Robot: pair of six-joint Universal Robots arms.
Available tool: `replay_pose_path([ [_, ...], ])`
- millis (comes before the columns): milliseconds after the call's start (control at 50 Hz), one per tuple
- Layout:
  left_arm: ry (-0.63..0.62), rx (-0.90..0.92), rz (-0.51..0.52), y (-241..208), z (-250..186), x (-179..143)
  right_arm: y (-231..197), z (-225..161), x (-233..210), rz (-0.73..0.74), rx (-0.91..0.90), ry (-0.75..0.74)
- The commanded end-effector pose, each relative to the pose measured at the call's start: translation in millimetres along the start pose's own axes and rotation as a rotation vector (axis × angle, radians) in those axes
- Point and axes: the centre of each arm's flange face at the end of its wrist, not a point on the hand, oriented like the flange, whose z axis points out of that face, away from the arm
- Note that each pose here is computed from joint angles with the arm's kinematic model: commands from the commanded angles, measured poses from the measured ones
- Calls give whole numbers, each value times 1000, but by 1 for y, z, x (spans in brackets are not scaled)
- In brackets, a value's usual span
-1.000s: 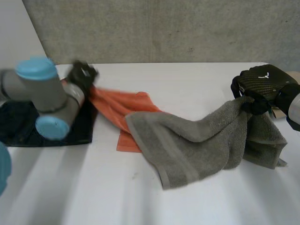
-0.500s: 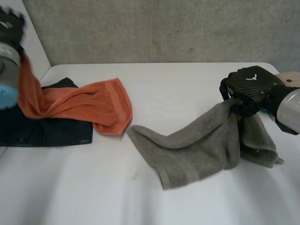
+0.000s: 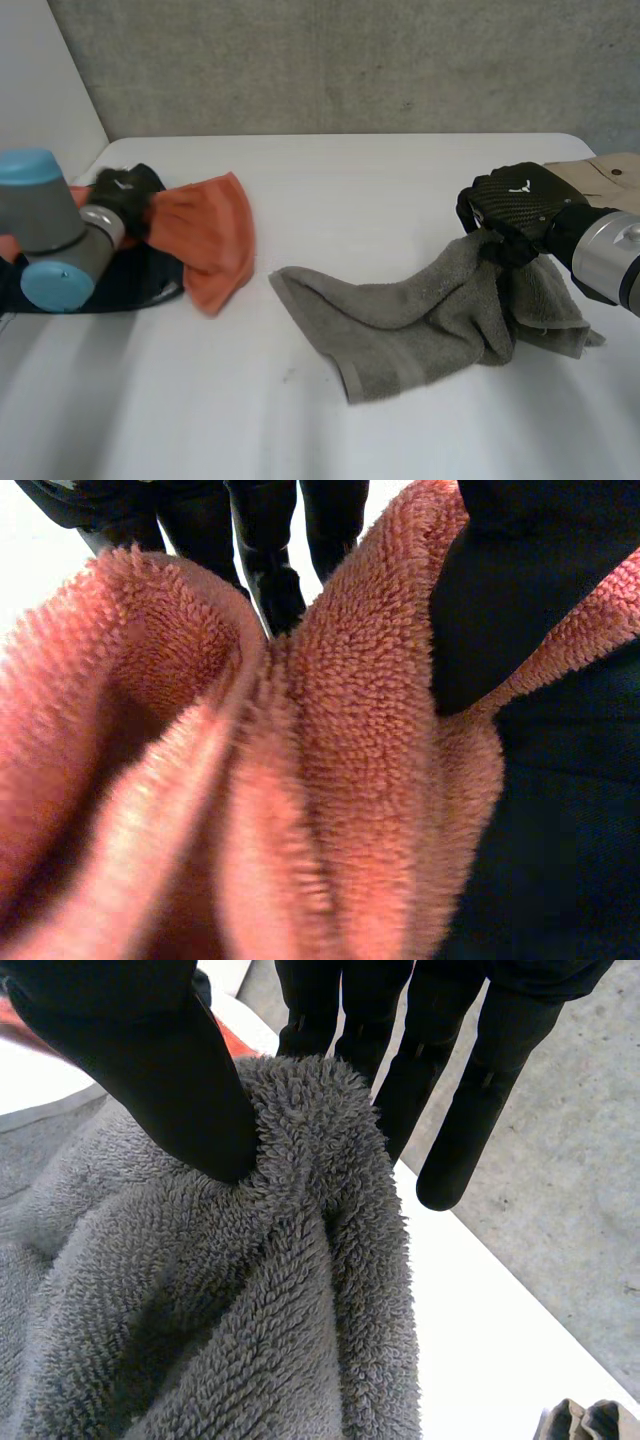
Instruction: Fold the laundry.
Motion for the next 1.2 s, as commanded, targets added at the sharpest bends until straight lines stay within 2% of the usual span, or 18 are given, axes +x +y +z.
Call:
replay_pose_path([
  [20, -434, 183, -125, -56, -10, -98, 0, 0, 0, -13, 0, 10],
  [40, -537, 242, -140, -65, -11, -122, 0, 0, 0, -14, 1, 10],
  [80, -614, 254, -119, -66, -10, -140, -1, 0, -2, -16, 4, 3],
  [120, -668, 214, -39, -64, -7, -156, -2, 0, -6, -17, 9, -8],
  [180, -654, 130, 33, -47, 2, -156, -4, 0, -10, -16, 11, -18],
  [260, -550, 33, 45, -25, 9, -135, -7, 0, -15, -25, 22, -30],
  [280, -492, 10, 36, -21, 7, -123, -8, 0, -16, -29, 27, -32],
  [360, -357, 13, 30, -25, -3, -99, -17, 1, -22, -47, 58, -48],
  [480, -299, 66, 14, -46, -29, -87, -37, 9, -30, -93, 125, -60],
  [640, -224, 151, -74, -75, -72, -67, -79, 3, -88, -172, 282, -210],
  [720, -143, 164, -130, -79, -93, -48, -63, 0, -126, -186, 208, -338],
  [760, -79, 163, -157, -78, -104, -33, -38, -9, -140, -216, 55, -398],
  [820, 15, 164, -183, -75, -117, -12, -12, -20, -135, -330, -131, -406],
  [920, 155, 169, -189, -72, -130, 20, 5, -31, -121, -435, -241, -413],
  [1060, 257, 169, -177, -74, -135, 53, -37, -33, -70, -317, -29, -205],
  [1200, 382, 128, -171, -78, -142, 82, -55, -23, -38, -150, 28, -114],
])
